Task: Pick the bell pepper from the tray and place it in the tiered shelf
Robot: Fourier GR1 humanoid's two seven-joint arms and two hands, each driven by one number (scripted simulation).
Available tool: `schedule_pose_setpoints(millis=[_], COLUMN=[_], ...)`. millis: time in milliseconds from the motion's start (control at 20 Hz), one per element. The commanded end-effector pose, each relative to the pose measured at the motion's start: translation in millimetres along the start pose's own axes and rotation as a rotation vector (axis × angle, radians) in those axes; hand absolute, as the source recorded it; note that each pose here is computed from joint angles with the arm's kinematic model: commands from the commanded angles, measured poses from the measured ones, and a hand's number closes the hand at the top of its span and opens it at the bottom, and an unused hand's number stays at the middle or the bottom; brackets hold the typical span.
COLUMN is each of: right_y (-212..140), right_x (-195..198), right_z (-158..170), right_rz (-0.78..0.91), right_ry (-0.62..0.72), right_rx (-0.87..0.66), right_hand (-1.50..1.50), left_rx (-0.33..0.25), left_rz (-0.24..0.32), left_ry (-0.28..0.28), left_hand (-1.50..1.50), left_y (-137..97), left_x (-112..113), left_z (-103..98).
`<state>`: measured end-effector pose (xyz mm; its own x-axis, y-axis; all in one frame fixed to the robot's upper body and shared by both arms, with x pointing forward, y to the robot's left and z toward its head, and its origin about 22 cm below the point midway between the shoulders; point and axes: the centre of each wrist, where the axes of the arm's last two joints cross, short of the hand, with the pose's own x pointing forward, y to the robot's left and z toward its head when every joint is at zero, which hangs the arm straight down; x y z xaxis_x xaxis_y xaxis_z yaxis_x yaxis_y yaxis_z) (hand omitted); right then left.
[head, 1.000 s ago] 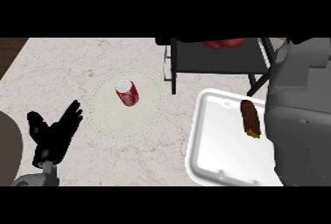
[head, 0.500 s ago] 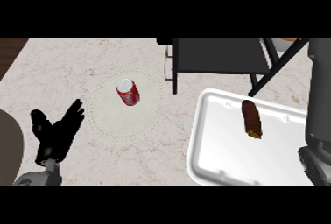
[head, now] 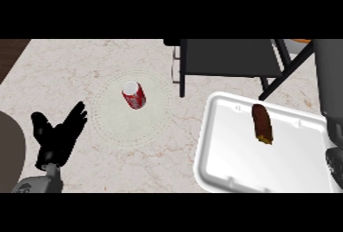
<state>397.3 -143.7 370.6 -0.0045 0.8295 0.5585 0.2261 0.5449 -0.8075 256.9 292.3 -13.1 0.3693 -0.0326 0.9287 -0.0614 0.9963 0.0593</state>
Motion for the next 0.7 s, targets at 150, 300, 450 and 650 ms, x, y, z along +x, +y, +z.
schedule_pose_setpoints(millis=[150,300,450,650], right_y=[14,22,18,29], right_x=[-19,-11,-23,-26], right_z=[-31,-34,-44,-45], right_rz=[0.018,0.014,0.021,-0.012], right_ry=[0.020,-0.003,-0.016,-0.047], right_rx=[-0.011,-0.027,-0.042,-0.014], right_hand=[1.50,1.50,1.50,1.50], left_rx=[-0.011,-0.004,0.003,-0.002], left_rz=[0.002,0.023,0.010,0.008], left_ry=[0.070,0.078,0.077,0.060], left_hand=[0.00,0.00,0.00,0.00], left_y=[4,-6,7,3], left_x=[-34,-11,-9,-12], left_z=[6,-12,0,20])
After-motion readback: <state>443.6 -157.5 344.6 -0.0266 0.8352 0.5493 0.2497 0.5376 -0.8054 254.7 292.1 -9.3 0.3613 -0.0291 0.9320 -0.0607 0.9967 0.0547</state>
